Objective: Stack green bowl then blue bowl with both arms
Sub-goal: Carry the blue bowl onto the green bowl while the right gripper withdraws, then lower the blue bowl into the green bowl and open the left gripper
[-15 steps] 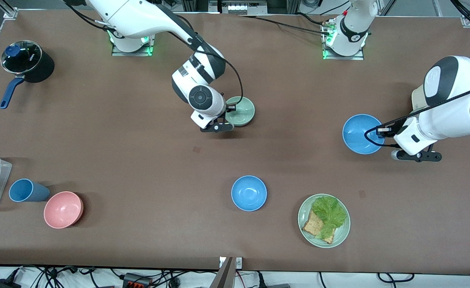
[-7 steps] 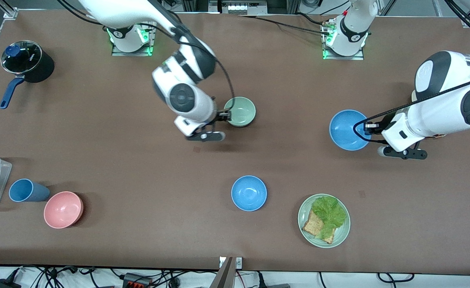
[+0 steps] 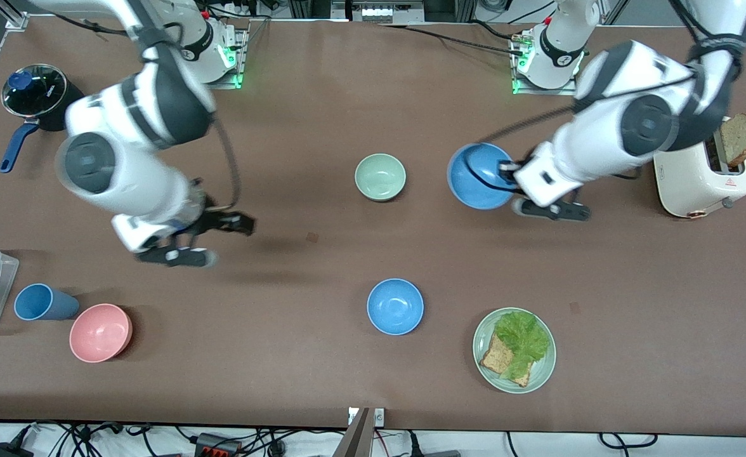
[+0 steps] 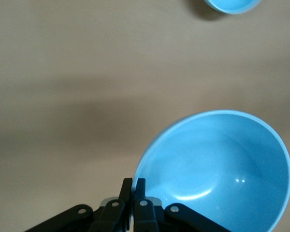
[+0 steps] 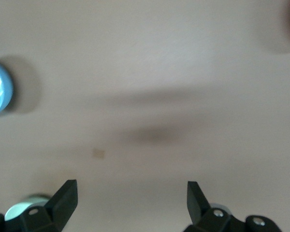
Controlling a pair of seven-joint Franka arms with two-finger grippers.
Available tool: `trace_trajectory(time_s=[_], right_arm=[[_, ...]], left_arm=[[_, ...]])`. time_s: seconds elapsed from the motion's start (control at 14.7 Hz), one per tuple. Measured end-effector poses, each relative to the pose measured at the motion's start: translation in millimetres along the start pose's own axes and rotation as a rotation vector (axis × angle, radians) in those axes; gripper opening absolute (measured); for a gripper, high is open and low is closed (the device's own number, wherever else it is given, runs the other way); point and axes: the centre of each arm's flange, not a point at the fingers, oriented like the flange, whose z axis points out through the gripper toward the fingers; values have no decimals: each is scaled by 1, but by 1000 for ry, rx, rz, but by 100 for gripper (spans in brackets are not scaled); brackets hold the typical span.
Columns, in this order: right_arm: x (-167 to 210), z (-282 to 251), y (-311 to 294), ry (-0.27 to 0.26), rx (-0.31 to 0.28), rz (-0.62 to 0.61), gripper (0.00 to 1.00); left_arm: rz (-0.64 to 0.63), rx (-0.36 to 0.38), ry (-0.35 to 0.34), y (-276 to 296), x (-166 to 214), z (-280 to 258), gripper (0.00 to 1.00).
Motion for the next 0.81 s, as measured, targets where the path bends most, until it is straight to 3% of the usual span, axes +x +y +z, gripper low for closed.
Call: trace_trajectory(time_s=[0.2, 0.41, 0.81], right_arm=[[21, -17, 51, 35, -6, 69, 100], [18, -47, 69, 78, -14, 82, 100], [25, -91, 177, 107, -99, -41, 100]], left_arm=[[71, 8, 4, 65, -19, 19, 4], [84, -7, 37, 117, -31, 48, 4], [70, -6, 112, 140, -31, 126, 4]])
